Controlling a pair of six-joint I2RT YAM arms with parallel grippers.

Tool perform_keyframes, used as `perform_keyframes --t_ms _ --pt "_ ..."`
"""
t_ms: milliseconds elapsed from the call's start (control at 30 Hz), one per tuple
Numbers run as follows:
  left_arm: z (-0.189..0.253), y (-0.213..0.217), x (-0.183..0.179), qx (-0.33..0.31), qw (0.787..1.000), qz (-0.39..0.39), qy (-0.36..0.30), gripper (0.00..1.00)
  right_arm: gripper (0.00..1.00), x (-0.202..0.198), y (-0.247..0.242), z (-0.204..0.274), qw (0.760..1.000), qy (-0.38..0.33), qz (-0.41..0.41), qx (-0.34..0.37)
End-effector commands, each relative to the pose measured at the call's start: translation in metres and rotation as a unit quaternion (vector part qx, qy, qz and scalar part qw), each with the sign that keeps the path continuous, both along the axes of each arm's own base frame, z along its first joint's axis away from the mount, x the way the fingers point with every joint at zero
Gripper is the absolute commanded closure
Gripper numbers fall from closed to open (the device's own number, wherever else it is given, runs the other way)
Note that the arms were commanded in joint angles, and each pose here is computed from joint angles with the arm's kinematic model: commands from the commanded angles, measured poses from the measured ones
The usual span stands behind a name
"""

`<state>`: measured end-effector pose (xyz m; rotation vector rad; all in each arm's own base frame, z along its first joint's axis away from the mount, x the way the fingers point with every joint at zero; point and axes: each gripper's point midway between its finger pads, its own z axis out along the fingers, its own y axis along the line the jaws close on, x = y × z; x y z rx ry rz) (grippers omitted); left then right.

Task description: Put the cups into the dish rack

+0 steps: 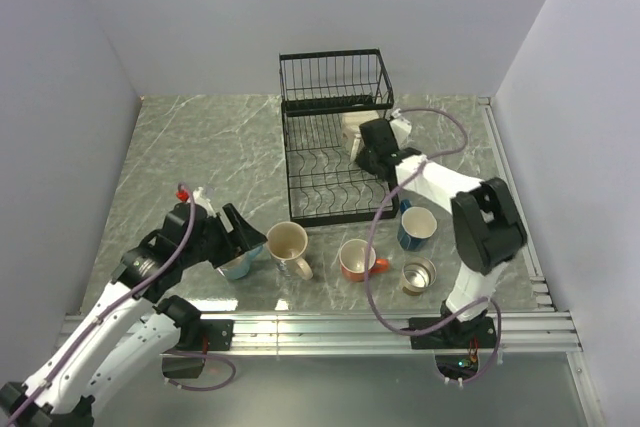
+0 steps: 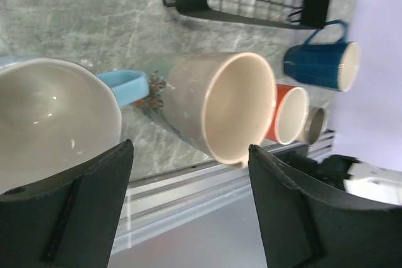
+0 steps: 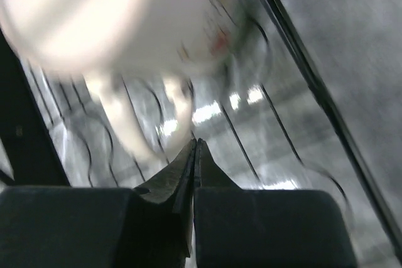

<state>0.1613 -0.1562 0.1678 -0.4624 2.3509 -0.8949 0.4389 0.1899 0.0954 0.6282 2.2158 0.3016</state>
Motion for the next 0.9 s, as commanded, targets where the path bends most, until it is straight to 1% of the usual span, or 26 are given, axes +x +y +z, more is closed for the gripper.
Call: perform_keyframes --t_ms 0,33,67,100,133,200,233,300,333,400,467,500,533,600,733,767,867 --pt "0.018 -0.006 0.013 0.010 0.999 -0.020 -0.033 0.21 1.00 -0.025 -0.003 0.051 0.998 -0.050 0.014 0.036" --pt "0.015 -0.007 0.016 0.019 0.999 -0.023 -0.026 0.22 1.00 -0.038 -0.007 0.069 0.997 -0.062 0.016 0.040" --pt "0.016 -0.008 0.018 0.023 0.999 -0.026 -0.027 0.22 1.00 -0.051 -0.013 0.062 0.998 -0.052 0.016 0.034" --pt "0.022 -0.010 0.022 0.026 0.998 -0.033 -0.038 0.22 0.94 -0.064 -0.019 0.061 0.999 -0.041 0.014 0.025" --pt "0.018 -0.012 0.025 0.035 0.998 -0.038 -0.030 0.23 0.85 -0.078 -0.025 0.074 0.998 -0.051 0.014 0.033" --pt "0.026 -0.015 0.032 0.040 0.997 -0.045 -0.041 0.24 0.74 -0.099 -0.035 0.080 0.998 -0.047 0.012 0.029" --pt "0.023 -0.018 0.036 0.047 0.997 -0.049 -0.034 0.25 0.70 -0.109 -0.039 0.101 0.996 -0.071 0.013 0.044" --pt "0.031 -0.020 0.042 0.051 0.996 -0.052 -0.044 0.27 0.69 -0.127 -0.049 0.106 0.997 -0.070 0.015 0.040" --pt "0.030 -0.021 0.043 0.057 0.996 -0.054 -0.038 0.27 0.68 -0.136 -0.056 0.121 0.995 -0.087 0.012 0.047" --pt "0.033 -0.021 0.047 0.064 0.996 -0.053 -0.039 0.30 0.67 -0.154 -0.070 0.133 0.995 -0.095 0.007 0.039" --pt "0.024 -0.021 0.046 0.080 0.995 -0.057 -0.020 0.31 0.66 -0.164 -0.080 0.140 0.994 -0.102 -0.001 0.032" --pt "0.019 -0.021 0.045 0.086 0.995 -0.058 -0.010 0.33 0.66 -0.172 -0.087 0.137 0.995 -0.093 -0.003 0.022" --pt "0.011 -0.023 0.043 0.096 0.993 -0.062 0.003 0.34 0.66 -0.180 -0.094 0.145 0.994 -0.106 -0.006 0.024" --pt "0.000 -0.022 0.040 0.114 0.991 -0.061 0.018 0.38 0.66 -0.190 -0.103 0.145 0.994 -0.109 -0.015 0.022" --pt "-0.019 -0.033 0.032 0.135 0.987 -0.079 0.037 0.44 0.66 -0.216 -0.114 0.147 0.992 -0.116 -0.019 0.043" --pt "-0.024 -0.031 0.034 0.146 0.986 -0.071 0.040 0.45 0.66 -0.220 -0.115 0.148 0.992 -0.117 -0.019 0.048" --pt "-0.039 -0.039 0.030 0.165 0.981 -0.082 0.055 0.53 0.67 -0.231 -0.118 0.150 0.991 -0.118 -0.018 0.058"
